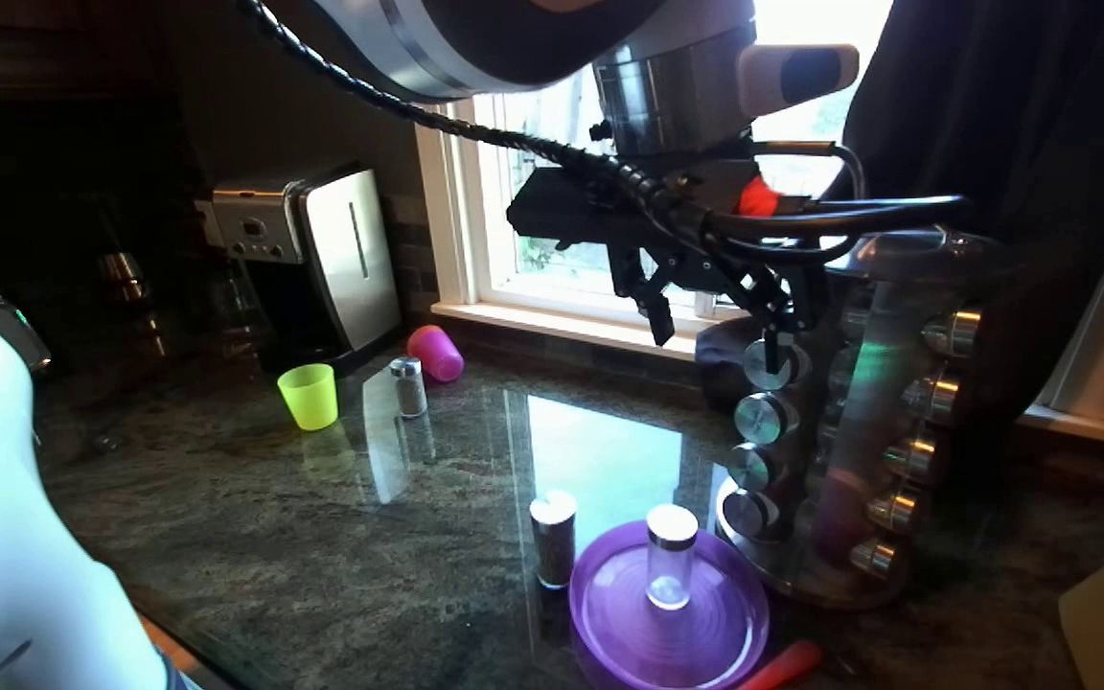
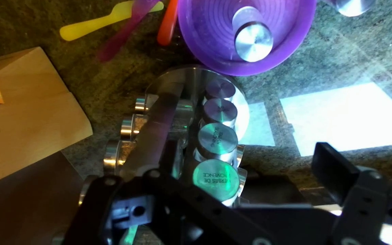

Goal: Pull out a bottle from the holder, then place the bottle on the counter

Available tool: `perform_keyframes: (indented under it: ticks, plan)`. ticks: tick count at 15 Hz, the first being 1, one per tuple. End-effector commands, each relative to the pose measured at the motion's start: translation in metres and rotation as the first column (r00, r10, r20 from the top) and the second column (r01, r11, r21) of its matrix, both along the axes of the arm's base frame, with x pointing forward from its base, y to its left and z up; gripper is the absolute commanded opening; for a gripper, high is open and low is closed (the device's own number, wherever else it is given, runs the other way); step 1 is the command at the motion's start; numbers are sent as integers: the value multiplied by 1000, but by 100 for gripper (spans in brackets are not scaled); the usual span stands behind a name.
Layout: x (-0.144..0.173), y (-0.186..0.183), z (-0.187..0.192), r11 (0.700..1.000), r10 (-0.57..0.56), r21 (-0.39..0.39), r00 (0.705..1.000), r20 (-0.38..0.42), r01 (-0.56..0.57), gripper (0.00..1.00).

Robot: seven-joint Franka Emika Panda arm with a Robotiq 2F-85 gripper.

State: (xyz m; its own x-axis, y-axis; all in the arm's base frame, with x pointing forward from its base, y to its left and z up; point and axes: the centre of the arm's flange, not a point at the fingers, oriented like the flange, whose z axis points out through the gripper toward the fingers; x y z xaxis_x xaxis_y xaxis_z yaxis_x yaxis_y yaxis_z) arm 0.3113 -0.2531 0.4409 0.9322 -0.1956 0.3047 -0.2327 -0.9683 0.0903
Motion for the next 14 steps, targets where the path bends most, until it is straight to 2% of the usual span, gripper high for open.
perform_keyframes:
  ticks: [1, 7, 14]
  plan:
    - [0, 0, 0, 1000, 0, 0, 1000, 0, 0, 100]
    - [34, -6, -25, 996, -51, 77, 994, 93, 44, 100]
    - [49, -23, -33, 995, -99, 20, 985, 142, 97, 100]
